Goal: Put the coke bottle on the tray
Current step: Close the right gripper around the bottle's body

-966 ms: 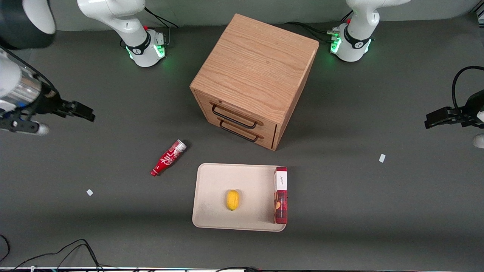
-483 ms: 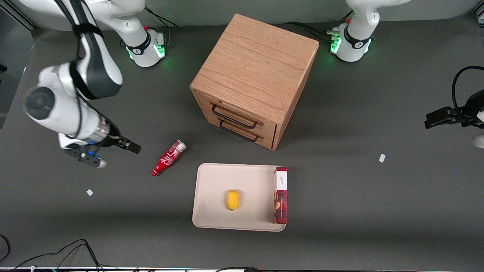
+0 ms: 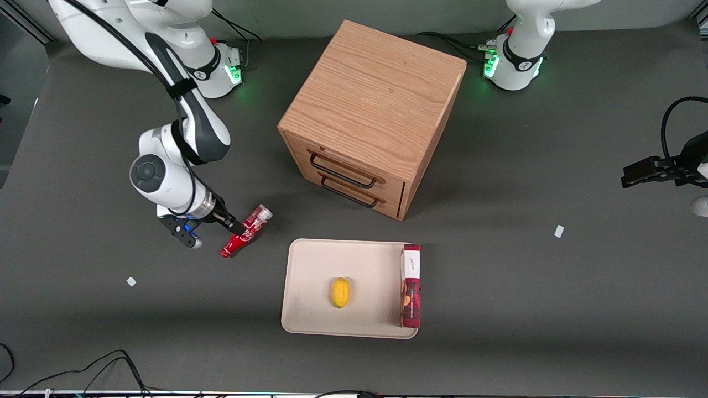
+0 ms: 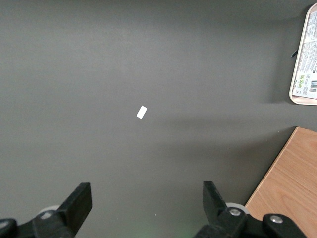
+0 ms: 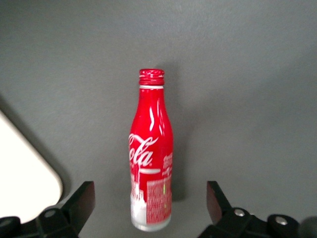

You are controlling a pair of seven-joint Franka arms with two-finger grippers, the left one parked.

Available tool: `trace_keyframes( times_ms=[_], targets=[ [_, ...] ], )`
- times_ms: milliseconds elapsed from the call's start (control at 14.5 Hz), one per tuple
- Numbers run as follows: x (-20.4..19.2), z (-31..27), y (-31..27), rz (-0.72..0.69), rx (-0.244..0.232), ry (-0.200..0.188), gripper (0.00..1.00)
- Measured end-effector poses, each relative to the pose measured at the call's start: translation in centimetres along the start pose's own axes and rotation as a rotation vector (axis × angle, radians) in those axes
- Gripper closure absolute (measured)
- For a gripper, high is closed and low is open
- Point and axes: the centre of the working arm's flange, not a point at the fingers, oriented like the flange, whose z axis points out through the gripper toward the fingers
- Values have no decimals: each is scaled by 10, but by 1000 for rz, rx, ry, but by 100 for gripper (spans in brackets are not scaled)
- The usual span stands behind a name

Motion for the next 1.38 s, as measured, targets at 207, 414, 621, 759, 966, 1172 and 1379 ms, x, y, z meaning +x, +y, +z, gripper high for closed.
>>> trace_keyframes(
  times_ms=[207, 414, 621, 759, 966, 1172, 1379],
  targets=[
    [0, 42, 5, 16, -4, -13, 0],
    [0, 65, 7, 25, -3, -18, 0],
    [1, 71, 7, 27, 7, -13, 0],
    [1, 71, 6, 28, 16, -7, 5],
    [2, 72, 4, 28, 28, 0, 33],
    [2, 72, 3, 28, 31, 2, 44],
    [6, 65, -3, 28, 44, 11, 44]
  ],
)
